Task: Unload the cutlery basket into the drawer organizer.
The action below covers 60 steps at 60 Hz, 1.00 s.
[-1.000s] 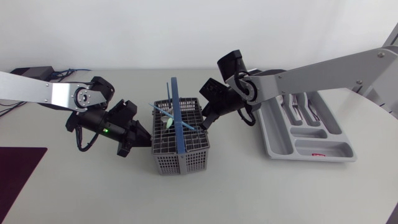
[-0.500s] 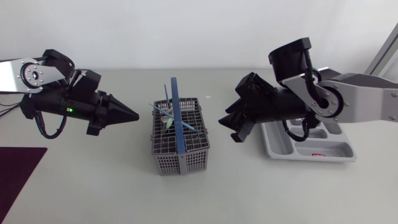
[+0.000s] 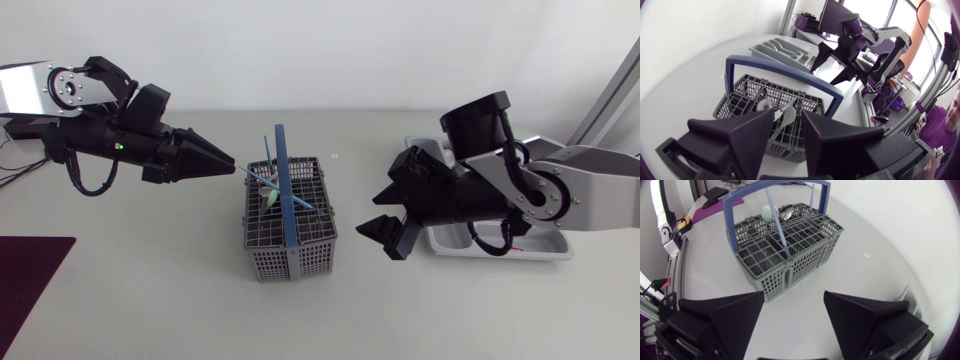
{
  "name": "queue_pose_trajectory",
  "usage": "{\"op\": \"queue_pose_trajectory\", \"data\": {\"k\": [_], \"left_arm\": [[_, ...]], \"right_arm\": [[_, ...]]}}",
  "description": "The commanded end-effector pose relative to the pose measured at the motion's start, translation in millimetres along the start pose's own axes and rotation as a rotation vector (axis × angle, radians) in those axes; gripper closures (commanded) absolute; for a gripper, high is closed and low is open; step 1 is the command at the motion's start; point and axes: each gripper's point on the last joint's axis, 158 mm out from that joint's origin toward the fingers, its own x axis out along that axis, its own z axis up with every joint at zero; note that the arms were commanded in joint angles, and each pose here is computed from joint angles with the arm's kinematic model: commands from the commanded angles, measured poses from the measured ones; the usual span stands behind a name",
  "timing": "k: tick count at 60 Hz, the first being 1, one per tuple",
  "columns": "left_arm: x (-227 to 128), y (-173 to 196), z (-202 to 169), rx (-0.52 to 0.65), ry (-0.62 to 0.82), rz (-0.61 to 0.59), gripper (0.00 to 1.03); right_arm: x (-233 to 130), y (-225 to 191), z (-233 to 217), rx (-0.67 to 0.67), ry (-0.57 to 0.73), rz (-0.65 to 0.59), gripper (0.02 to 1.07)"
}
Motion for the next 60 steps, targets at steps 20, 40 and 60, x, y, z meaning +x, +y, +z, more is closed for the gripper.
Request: {"op": "queue_pose_trajectory", "data": {"k": [20,40,60], "left_arm": [[15,-5,11,-0.044,0.010,-0.050,0.38],[26,-2,-8,-0.041,0.065,-0.029,0.50],[35,4,-13,-0.033,0.088,-0.003,0.67]], "right_arm": [[-13,10,-4,-0.004,-0.002,0.010,0.20],[-15,14,-6,-0.001,-0.003,0.015,0.20],[-15,16,-11,0.001,-0.002,0.017,0.20]]}}
